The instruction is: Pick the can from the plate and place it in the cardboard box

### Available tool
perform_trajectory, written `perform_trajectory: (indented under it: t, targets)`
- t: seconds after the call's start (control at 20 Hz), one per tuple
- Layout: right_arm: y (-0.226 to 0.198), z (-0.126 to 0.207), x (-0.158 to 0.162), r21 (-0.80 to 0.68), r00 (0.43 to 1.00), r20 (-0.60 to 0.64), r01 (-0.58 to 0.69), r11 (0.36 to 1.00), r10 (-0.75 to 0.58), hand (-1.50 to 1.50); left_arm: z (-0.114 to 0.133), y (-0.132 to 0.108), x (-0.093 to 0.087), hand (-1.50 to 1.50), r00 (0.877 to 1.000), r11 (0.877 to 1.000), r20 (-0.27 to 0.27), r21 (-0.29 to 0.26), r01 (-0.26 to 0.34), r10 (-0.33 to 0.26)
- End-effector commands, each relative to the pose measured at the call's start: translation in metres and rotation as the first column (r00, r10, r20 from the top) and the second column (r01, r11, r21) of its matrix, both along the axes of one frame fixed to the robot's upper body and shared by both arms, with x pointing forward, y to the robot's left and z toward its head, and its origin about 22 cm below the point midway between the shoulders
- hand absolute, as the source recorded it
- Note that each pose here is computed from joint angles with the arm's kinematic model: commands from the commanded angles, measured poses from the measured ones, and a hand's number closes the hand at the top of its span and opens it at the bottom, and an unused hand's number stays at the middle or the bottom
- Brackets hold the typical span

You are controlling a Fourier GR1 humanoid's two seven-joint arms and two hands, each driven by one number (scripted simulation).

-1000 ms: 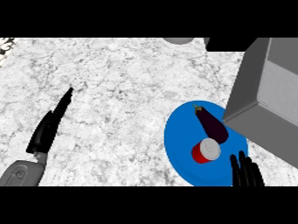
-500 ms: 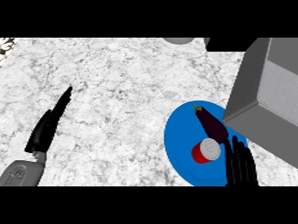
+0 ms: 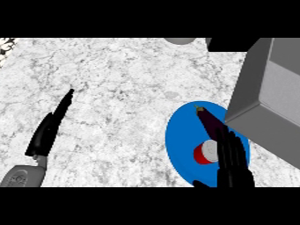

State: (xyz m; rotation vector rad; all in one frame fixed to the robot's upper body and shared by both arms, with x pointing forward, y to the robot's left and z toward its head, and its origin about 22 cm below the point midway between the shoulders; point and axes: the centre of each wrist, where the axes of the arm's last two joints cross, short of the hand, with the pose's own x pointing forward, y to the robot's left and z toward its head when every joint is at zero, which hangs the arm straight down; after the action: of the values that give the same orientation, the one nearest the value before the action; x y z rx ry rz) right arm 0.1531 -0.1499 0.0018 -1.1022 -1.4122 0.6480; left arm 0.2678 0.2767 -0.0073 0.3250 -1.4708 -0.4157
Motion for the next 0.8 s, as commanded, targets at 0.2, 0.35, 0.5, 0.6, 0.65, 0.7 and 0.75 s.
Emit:
perform_trajectory:
  t: [0.2,0.35,0.5,0.6,0.65,0.7,0.75]
  targets:
    - [-0.004,-0.012,0.025,0.006,1.000,-0.008,-0.013,1.000,0.013,-1.50,0.000,-0.009,-0.003,0.00,1.000,1.000,-0.001,-0.008,-0.004,0.004]
    - [0.000,-0.024,0.010,0.021,0.999,-0.013,-0.030,0.999,0.031,-1.50,-0.011,-0.003,0.006,0.00,1.000,1.000,-0.001,-0.009,0.002,-0.002]
    - [0.006,-0.039,0.028,0.026,0.999,-0.028,-0.043,0.999,0.044,-1.50,0.011,0.006,-0.001,0.00,1.000,1.000,0.005,-0.004,-0.004,0.004]
    - [0.011,-0.030,0.041,-0.016,1.000,-0.002,-0.021,1.000,0.021,1.50,0.007,0.000,0.019,0.00,1.000,1.000,-0.015,-0.011,0.001,-0.001]
    - [0.001,-0.035,0.032,-0.115,0.999,0.052,0.021,0.993,-0.015,1.50,0.007,0.005,0.015,0.00,1.000,1.000,0.018,-0.001,-0.011,0.011]
    - [-0.010,-0.032,0.028,-0.140,0.998,0.063,-0.012,0.990,0.021,1.50,0.004,0.031,0.012,0.00,1.000,1.000,-0.014,-0.001,-0.013,0.013]
    - [-0.003,-0.040,0.045,-0.141,0.995,0.096,0.000,0.990,0.013,1.50,0.006,-0.003,0.002,0.00,1.000,1.000,-0.001,-0.002,0.016,-0.016]
